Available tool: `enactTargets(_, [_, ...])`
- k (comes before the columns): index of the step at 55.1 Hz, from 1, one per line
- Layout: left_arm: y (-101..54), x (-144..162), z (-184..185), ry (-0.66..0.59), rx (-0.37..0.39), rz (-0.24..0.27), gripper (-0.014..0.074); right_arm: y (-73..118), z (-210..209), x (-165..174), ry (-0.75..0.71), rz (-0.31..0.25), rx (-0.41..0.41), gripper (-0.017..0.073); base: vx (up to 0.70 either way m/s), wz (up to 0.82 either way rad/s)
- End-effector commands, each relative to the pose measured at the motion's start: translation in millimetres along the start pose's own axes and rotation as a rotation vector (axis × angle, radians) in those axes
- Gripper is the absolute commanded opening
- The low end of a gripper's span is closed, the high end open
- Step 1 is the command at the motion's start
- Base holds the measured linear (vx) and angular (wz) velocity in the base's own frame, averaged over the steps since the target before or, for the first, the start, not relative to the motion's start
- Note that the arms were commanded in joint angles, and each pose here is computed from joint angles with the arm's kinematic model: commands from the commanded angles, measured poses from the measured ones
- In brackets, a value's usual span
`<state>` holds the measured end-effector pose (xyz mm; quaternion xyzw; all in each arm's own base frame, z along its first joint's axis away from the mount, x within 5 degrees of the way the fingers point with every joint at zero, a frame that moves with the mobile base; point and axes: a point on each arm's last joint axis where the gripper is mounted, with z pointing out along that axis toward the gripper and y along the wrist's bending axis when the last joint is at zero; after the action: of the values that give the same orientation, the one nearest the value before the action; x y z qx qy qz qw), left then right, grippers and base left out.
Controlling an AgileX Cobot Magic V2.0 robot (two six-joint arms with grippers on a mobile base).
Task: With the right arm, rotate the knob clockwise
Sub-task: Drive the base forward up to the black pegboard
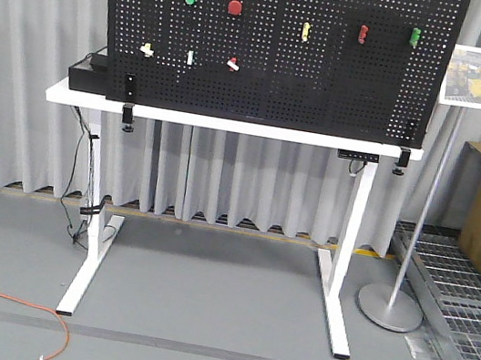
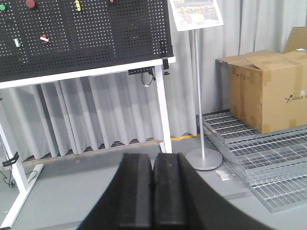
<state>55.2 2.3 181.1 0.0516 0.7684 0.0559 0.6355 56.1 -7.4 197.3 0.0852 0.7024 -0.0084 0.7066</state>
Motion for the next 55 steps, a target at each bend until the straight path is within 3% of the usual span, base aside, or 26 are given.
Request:
enactTargets(1, [-1.4,0.9,1.0,-0.068,0.004,-0.008,-0.0007,-0.3,0.2,-2.7,-0.069,-0.01,0.001,-0.0006,0.13,0.03])
enactTargets(55, [-1.4,0.9,1.0,-0.068,0.004,-0.008,-0.0007,-0.3,0.2,-2.7,-0.069,-0.01,0.001,-0.0006,0.26,0.0])
